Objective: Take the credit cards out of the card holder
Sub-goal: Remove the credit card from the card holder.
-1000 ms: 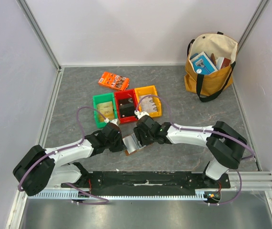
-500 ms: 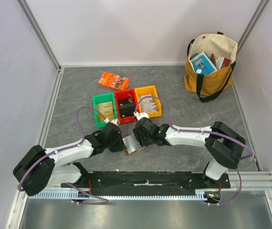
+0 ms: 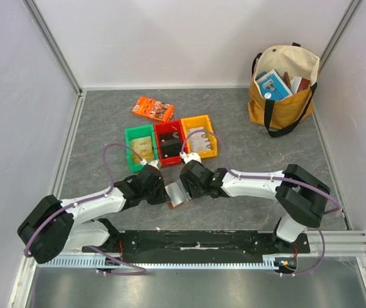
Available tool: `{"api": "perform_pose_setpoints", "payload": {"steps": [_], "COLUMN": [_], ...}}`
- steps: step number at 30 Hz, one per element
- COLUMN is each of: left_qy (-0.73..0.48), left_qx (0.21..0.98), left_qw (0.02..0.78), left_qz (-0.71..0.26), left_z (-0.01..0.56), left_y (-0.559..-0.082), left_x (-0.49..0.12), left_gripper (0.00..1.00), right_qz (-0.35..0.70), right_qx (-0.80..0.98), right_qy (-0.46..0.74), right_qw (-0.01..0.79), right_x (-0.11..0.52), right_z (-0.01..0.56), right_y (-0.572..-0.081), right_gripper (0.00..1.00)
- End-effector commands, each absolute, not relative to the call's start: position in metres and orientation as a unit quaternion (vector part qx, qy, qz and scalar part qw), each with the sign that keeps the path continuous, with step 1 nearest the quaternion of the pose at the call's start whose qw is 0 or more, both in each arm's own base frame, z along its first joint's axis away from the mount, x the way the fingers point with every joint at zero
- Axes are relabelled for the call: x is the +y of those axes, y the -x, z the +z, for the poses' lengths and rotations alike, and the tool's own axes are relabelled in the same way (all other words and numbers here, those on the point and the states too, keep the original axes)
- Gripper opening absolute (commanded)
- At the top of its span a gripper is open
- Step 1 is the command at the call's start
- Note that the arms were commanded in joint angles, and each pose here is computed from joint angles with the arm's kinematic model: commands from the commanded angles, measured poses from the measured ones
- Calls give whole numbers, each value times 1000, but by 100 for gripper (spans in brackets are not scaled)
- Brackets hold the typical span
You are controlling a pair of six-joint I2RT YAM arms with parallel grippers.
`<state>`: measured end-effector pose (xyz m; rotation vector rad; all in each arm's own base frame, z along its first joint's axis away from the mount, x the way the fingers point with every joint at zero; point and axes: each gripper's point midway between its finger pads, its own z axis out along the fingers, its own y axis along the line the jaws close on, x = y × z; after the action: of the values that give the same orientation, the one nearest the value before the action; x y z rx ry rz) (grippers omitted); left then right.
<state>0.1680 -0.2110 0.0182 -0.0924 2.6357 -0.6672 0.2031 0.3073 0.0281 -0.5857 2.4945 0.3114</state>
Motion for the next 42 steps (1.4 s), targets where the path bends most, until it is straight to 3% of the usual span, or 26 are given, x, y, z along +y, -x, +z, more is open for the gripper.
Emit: {"api": "perform_pose_setpoints", "payload": {"steps": [1,6,17,25,35,42], "left_qy": [39,38,38,38,37,39], "left_qx": [948,948,947,947,947,945], "left_qw": [202,202,203,201,198,203], "left_qz": [-243,-244,-246,-247,-251,-255], "left_z": [16,16,17,17,16,19], "left_y": [-164,-164,-163,-162,-161,-162], "left_x": [-213,-213,-213,-215,-218,-219], "left_gripper": [5,5,5,5,5,5], "right_qz": [116,116,119,130,195,251], "right_qx": [925,923,928,927,909,894], "right_qy": [217,221,227,227,239,250], "right_qw": [291,293,271,269,281,275], "right_x": [315,318,322,326,348,367], "right_z": [37,38,24,25,54,66], "right_y": [-206,-205,-197,-195,-191,-182], "right_gripper": [58,51,46,34,8,3]}}
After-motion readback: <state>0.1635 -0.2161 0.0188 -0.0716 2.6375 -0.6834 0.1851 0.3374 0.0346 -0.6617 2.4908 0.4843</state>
